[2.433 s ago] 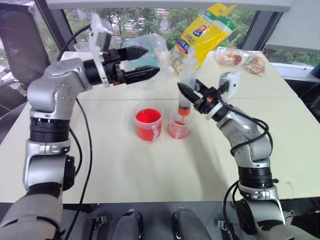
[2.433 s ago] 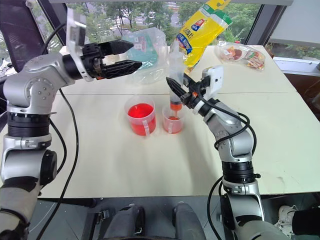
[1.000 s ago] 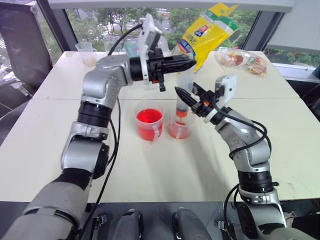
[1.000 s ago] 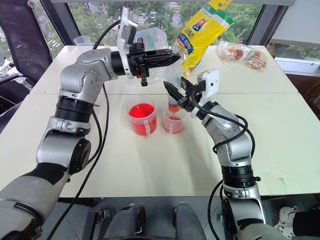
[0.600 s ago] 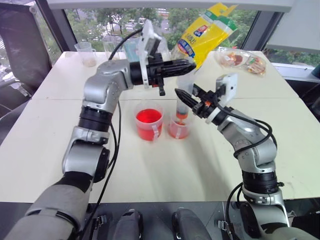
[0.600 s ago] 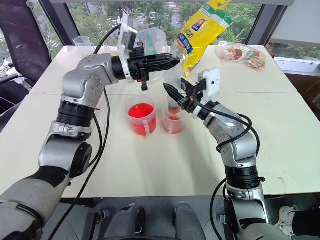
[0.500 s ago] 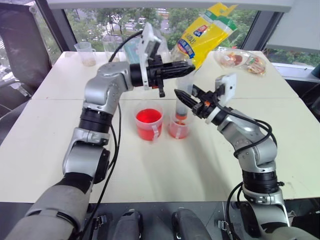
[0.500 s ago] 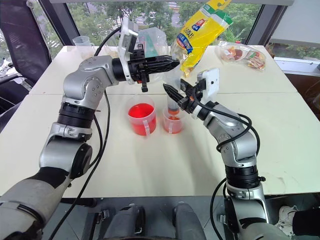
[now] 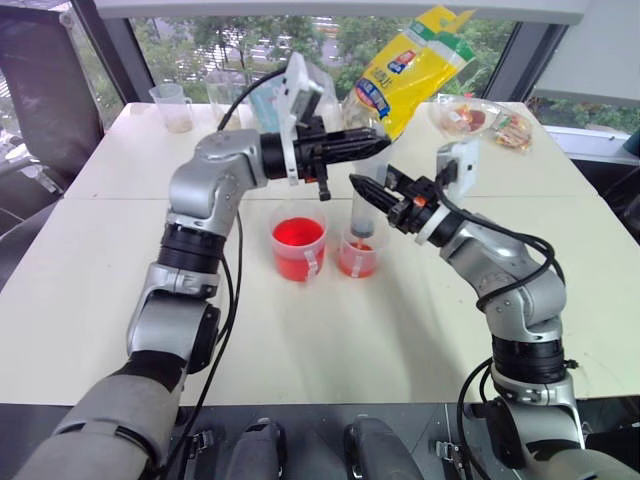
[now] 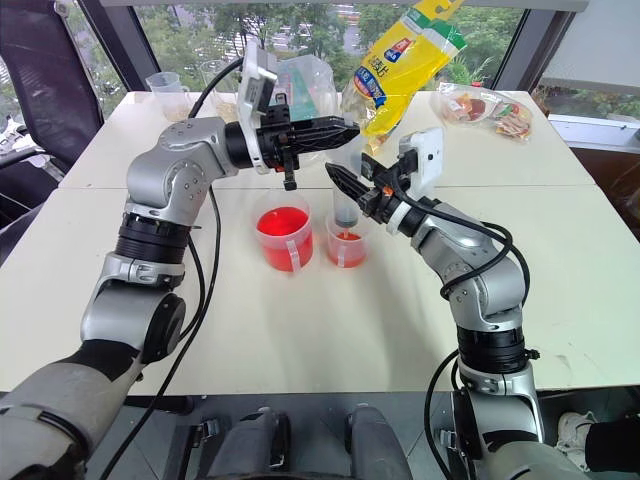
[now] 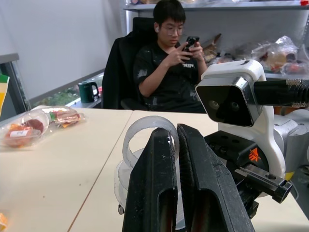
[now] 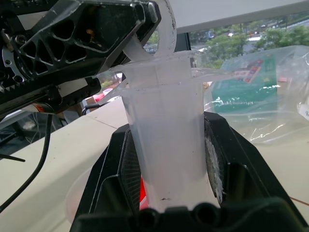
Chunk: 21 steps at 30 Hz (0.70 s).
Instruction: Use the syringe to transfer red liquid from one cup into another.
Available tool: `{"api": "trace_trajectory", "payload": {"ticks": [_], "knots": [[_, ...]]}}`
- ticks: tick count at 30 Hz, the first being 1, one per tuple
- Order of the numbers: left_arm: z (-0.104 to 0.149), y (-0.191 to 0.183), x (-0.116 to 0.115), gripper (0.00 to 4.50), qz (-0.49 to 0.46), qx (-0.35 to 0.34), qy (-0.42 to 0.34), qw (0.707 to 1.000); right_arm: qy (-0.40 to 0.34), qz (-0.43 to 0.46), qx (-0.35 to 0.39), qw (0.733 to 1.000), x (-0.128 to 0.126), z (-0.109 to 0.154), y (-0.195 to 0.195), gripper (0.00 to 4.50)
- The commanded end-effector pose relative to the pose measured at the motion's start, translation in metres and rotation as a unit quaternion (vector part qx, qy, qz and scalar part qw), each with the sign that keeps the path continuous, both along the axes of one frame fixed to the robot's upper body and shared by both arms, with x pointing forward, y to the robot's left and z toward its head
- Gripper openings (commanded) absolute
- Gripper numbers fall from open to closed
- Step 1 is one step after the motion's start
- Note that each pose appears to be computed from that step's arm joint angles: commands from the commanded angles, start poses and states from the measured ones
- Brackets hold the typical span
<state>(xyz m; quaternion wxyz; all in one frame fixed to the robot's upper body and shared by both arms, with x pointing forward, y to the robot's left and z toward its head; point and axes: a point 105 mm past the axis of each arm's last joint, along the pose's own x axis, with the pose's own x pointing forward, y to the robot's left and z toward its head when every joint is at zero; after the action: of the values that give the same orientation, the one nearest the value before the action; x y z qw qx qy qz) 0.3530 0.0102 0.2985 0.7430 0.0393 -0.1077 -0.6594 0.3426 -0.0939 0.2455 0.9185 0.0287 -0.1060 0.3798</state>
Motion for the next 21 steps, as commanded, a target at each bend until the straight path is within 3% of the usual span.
{"api": "trace_trajectory", "payload": {"ticks": [1, 6, 9, 16, 21], "knots": [[-0.026, -0.012, -0.005, 0.05, -0.024, 0.041, 0.029, 0.998, -0.114, -0.005, 0.045, 0.992, -0.019, 0.062, -0.007, 1.43], [-0.015, -0.007, -0.004, 0.05, -0.016, 0.029, 0.023, 0.999, -0.095, 0.0, 0.033, 0.995, -0.017, 0.049, -0.003, 1.43], [-0.003, 0.0, -0.003, 0.92, -0.006, 0.018, 0.017, 1.0, -0.084, 0.004, 0.029, 0.996, -0.017, 0.041, 0.0, 1.43], [0.027, 0.036, -0.008, 4.48, 0.032, -0.011, -0.013, 0.999, -0.067, 0.015, 0.026, 0.997, -0.02, 0.032, 0.006, 1.43], [0.038, 0.074, -0.014, 4.48, 0.081, -0.014, -0.029, 0.996, -0.067, 0.016, 0.027, 0.997, -0.022, 0.035, 0.009, 1.43]]}}
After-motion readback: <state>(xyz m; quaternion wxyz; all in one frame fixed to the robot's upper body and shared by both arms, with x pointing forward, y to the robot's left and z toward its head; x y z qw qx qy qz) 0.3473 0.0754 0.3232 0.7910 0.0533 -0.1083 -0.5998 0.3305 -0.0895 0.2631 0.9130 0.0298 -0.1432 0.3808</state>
